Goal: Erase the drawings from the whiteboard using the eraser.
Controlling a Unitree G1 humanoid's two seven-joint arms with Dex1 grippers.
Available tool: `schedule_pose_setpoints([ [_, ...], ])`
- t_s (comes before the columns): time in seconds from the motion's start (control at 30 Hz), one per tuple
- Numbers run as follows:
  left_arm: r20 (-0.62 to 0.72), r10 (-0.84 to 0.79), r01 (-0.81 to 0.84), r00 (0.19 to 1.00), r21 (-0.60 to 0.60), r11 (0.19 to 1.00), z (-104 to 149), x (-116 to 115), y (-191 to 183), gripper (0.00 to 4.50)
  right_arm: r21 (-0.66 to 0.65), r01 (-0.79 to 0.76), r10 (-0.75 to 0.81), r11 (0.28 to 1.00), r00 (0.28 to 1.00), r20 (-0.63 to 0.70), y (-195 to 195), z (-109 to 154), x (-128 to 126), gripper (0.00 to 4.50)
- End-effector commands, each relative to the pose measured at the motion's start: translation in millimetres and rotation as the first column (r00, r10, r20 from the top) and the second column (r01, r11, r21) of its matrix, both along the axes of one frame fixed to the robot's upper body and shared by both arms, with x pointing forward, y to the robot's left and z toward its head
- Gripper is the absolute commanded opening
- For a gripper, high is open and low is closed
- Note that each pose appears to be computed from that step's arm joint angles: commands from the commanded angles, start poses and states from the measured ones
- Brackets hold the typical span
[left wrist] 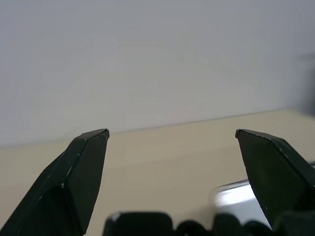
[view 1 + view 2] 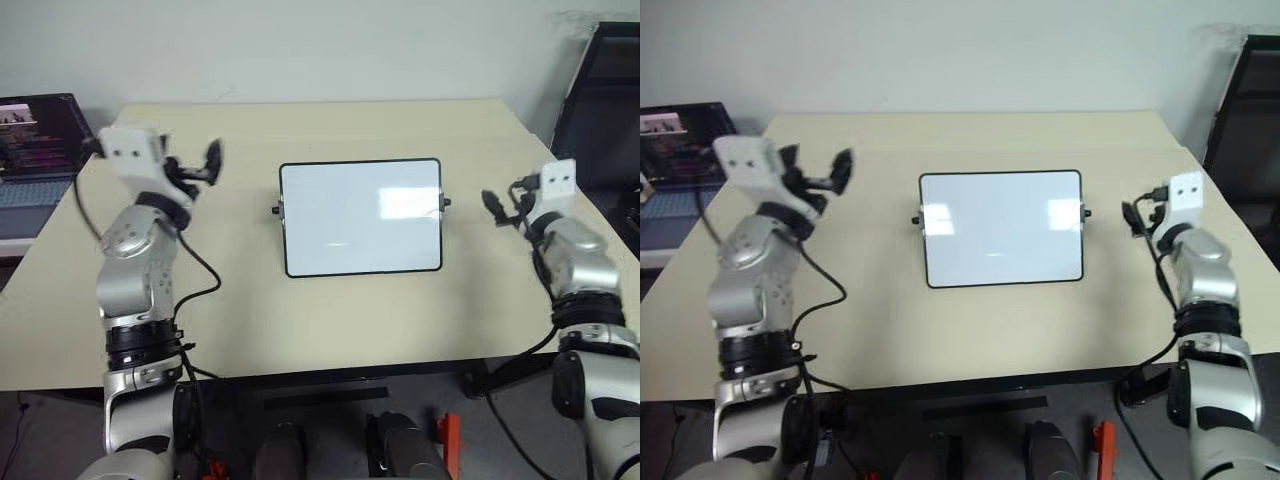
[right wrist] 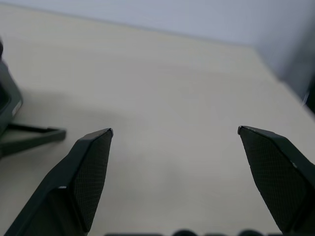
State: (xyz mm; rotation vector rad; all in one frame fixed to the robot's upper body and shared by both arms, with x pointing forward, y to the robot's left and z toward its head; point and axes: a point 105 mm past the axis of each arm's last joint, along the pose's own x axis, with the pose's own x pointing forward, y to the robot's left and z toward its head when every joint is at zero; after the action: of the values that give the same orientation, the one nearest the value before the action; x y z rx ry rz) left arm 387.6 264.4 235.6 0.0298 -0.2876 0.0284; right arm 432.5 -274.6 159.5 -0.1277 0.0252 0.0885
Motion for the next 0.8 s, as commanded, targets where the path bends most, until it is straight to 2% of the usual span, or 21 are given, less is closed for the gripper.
schedule_pose_setpoints([
  [0.03,0.015,0.13,-0.13,0.991,-0.011,0.992,-16,-7,21,4.5,0.046,0.007,-0.012,0.999,0.996,0.093,2,2,2,4.46],
  [0.13,-0.044,0.165,-0.164,0.985,0.022,0.986,-52,-11,20,4.5,0.104,-0.035,0.025,0.994,0.995,0.095,15,-14,2,4.46],
  [0.2,-0.074,0.193,-0.186,0.978,0.09,0.978,-74,-13,16,4.5,0.126,-0.038,0.028,0.991,0.996,0.087,17,-24,1,4.46],
  [0.37,-0.129,0.153,-0.142,0.98,0.091,0.986,-116,-7,-15,4.5,0.176,-0.014,0.002,0.984,0.998,0.07,17,-44,-4,4.46],
  [0.47,-0.137,0.138,-0.131,0.981,0.061,0.99,-125,-5,-20,4.5,0.184,-0.016,0.001,0.983,0.996,0.084,19,-44,-4,4.46],
  [0.63,-0.158,0.137,-0.126,0.978,0.075,0.989,-134,3,-19,4.5,0.192,-0.016,-0.003,0.981,0.995,0.098,25,-43,-3,4.46],
  [0.8,-0.135,0.141,-0.129,0.981,0.092,0.987,-126,14,-13,4.5,0.205,-0.018,-0.005,0.979,0.994,0.109,31,-37,2,4.46],
])
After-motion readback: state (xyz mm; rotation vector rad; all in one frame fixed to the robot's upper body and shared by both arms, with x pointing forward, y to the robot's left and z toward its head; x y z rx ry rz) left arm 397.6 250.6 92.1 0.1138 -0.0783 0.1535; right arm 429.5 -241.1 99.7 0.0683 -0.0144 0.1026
